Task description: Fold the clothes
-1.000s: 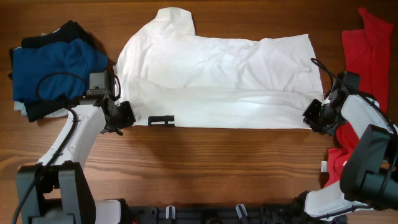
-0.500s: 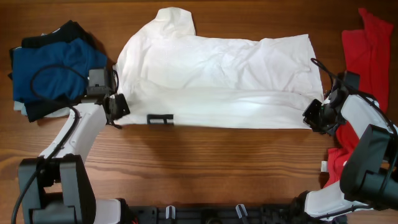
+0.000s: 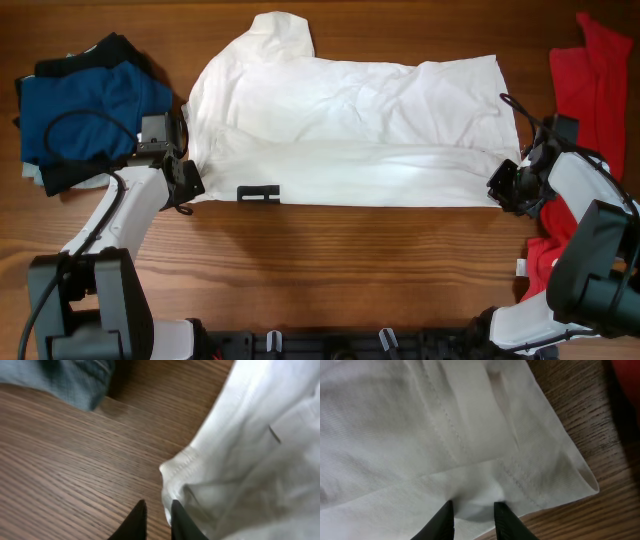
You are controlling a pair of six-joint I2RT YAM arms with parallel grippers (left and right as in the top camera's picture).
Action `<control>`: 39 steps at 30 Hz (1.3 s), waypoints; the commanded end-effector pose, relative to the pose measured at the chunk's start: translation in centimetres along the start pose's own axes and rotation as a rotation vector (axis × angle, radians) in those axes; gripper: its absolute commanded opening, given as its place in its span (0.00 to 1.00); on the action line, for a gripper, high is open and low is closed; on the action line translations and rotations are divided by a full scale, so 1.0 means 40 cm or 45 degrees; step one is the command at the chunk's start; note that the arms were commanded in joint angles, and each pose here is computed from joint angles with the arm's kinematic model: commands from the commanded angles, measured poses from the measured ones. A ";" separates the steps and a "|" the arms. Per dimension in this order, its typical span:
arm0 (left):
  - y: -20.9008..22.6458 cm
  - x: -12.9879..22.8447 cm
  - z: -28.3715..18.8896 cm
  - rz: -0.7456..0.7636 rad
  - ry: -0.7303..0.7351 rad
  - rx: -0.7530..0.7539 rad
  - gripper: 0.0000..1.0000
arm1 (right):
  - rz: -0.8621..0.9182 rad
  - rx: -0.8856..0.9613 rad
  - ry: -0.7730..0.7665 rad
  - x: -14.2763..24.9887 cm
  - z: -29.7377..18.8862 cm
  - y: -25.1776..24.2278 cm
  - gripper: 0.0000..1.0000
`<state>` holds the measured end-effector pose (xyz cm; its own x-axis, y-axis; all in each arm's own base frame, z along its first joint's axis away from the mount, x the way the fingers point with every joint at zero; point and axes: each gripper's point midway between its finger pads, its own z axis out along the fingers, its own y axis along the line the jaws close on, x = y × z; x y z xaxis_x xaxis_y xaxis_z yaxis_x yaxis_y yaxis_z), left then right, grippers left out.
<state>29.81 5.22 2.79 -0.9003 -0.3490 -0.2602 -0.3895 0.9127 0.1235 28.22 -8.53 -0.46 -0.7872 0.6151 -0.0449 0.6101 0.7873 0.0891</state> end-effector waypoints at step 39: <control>0.142 -0.028 0.079 -0.481 0.043 -0.027 0.06 | 0.027 0.137 0.031 0.023 0.029 -0.059 0.28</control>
<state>29.52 10.12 0.18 -0.7469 -0.6235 -0.2311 -0.6476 0.7609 0.0404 28.21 -8.54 -0.46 -0.7874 0.6148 -0.0449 0.6099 0.7876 0.0882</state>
